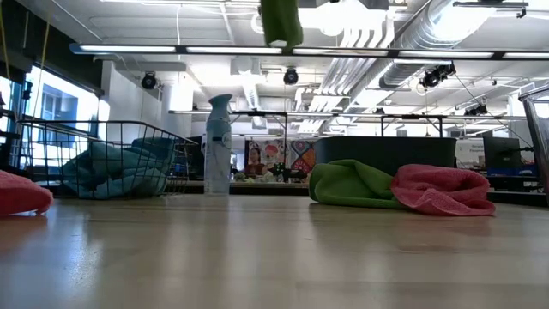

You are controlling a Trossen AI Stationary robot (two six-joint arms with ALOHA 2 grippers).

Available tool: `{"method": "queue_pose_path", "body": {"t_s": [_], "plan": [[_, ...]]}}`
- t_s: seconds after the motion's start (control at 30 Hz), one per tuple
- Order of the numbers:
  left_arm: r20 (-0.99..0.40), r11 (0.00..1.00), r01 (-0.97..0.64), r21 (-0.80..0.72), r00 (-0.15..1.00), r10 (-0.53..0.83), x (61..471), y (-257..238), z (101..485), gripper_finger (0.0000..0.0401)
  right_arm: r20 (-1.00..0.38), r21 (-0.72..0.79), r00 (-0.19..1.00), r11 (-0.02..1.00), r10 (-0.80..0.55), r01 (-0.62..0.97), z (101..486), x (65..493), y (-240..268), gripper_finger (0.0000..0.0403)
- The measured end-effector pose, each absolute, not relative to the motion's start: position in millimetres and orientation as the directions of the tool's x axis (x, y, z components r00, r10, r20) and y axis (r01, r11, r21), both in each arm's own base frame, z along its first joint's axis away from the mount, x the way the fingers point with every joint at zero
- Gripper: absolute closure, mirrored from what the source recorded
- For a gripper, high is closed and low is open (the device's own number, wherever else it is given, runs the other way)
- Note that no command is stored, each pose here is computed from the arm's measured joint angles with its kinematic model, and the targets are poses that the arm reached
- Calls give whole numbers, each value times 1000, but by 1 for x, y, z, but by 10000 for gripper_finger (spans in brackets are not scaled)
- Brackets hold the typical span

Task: Sort microfiber towel by color & place in baskets
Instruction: Put the top left green towel into the blue bin

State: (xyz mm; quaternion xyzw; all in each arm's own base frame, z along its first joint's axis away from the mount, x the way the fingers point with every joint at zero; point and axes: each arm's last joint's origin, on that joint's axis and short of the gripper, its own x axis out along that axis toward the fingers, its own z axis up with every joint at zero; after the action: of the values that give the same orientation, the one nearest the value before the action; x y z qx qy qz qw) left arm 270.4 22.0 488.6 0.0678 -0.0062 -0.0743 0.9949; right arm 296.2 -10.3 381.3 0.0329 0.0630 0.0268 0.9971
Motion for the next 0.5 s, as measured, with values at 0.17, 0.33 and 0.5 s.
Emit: {"method": "queue_pose_path", "body": {"t_s": [0.17,0.33,0.5], "plan": [[29,977,161,141,986,-166,266,21,493,401,-116,7,993,1000,-2,3,384,294,-12,158],[52,970,194,148,978,-204,266,20,495,401,-72,1,997,1000,-8,8,389,292,-12,158],[94,965,203,166,971,-220,265,19,499,401,-35,2,999,1000,20,-20,393,292,-10,158]]}}
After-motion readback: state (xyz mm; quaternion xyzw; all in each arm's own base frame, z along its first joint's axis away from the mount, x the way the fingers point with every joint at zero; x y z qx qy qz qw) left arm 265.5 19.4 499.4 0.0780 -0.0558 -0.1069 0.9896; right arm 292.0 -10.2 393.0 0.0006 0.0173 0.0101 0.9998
